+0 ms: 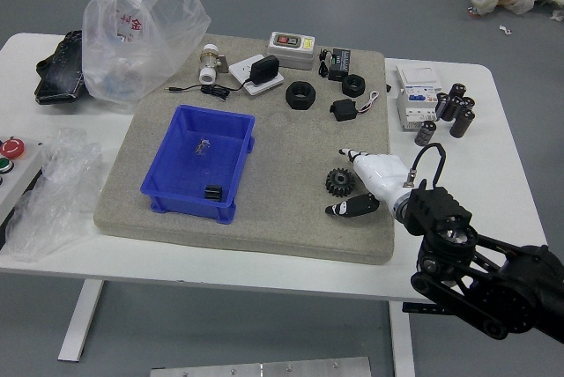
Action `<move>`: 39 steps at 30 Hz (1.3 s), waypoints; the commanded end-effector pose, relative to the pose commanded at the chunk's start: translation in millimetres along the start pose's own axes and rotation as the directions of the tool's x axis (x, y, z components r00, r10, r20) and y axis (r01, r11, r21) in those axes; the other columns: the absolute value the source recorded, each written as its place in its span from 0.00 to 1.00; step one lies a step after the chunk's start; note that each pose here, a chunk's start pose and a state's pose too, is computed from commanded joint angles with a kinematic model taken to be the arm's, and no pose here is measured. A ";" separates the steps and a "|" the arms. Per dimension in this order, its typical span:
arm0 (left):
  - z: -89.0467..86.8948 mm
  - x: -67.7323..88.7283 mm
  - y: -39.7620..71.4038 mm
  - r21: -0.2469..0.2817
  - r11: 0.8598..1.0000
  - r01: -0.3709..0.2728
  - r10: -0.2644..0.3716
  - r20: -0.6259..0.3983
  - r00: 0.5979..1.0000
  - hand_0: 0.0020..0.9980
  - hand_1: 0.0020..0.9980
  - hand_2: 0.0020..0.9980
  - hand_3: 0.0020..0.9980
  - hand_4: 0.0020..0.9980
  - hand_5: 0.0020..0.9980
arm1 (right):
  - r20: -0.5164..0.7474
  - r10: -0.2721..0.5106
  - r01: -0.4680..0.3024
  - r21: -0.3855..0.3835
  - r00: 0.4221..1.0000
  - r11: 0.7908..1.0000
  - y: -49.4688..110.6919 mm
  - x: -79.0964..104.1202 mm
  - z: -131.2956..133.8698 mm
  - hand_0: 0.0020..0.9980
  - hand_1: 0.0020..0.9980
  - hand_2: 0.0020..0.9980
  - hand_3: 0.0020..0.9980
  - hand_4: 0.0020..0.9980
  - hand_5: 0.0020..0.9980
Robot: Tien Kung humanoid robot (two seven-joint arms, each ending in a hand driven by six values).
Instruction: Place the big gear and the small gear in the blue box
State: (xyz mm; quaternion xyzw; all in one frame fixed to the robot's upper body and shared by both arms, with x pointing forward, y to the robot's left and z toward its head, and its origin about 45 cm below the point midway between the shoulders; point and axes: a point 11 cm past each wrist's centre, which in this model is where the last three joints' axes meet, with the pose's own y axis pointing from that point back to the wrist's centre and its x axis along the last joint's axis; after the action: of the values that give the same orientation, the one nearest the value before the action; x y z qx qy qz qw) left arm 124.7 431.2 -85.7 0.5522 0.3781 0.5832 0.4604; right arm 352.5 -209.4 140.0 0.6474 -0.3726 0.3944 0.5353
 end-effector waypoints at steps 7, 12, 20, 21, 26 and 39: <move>1.3 -0.3 0.1 -0.004 1.000 -0.001 0.001 -0.001 1.000 0.61 0.49 0.51 0.66 0.69 0.24 | 0.038 0.080 -0.081 0.024 0.996 0.996 0.4 3.6 -3.4 0.16 0.24 0.43 0.50 0.20 0.00; 2.2 -0.4 0.2 -0.007 1.000 -0.002 0.002 -0.001 1.000 0.61 0.49 0.51 0.66 0.69 0.24 | 0.028 0.088 -0.088 0.019 0.996 0.996 0.2 1.6 -1.7 0.15 0.22 0.37 0.41 0.13 0.00; 4.9 1.6 0.7 -0.012 1.000 -0.006 0.006 0.001 1.000 0.61 0.49 0.51 0.66 0.69 0.24 | 0.033 0.124 -0.126 0.039 0.992 0.991 -1.6 11.9 -3.3 0.16 0.22 0.36 0.39 0.12 0.00; 5.2 2.1 0.7 -0.012 1.000 -0.006 0.006 0.002 1.000 0.61 0.49 0.51 0.66 0.69 0.24 | 0.036 0.134 -0.135 0.044 0.990 0.990 -1.8 15.0 -4.1 0.15 0.22 0.34 0.38 0.11 0.00; 5.5 4.0 1.0 -0.011 1.000 -0.010 0.010 0.004 1.000 0.61 0.49 0.51 0.66 0.69 0.24 | 0.048 0.192 -0.195 0.080 0.980 0.978 -3.1 38.6 -12.8 0.15 0.22 0.34 0.38 0.11 0.00; 5.3 4.9 1.3 -0.003 1.000 -0.013 0.013 0.003 1.000 0.61 0.49 0.51 0.66 0.69 0.24 | -0.030 0.242 -0.212 0.386 0.970 0.898 -6.3 82.3 -135.9 0.20 0.25 0.36 0.38 0.11 0.00</move>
State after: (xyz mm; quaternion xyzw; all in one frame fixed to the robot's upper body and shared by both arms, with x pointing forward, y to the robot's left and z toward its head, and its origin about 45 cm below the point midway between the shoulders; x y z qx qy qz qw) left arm 130.0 435.2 -82.5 0.5548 0.3731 0.5858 0.4581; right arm 376.8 -79.4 228.1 0.6750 -0.3413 0.5435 0.3641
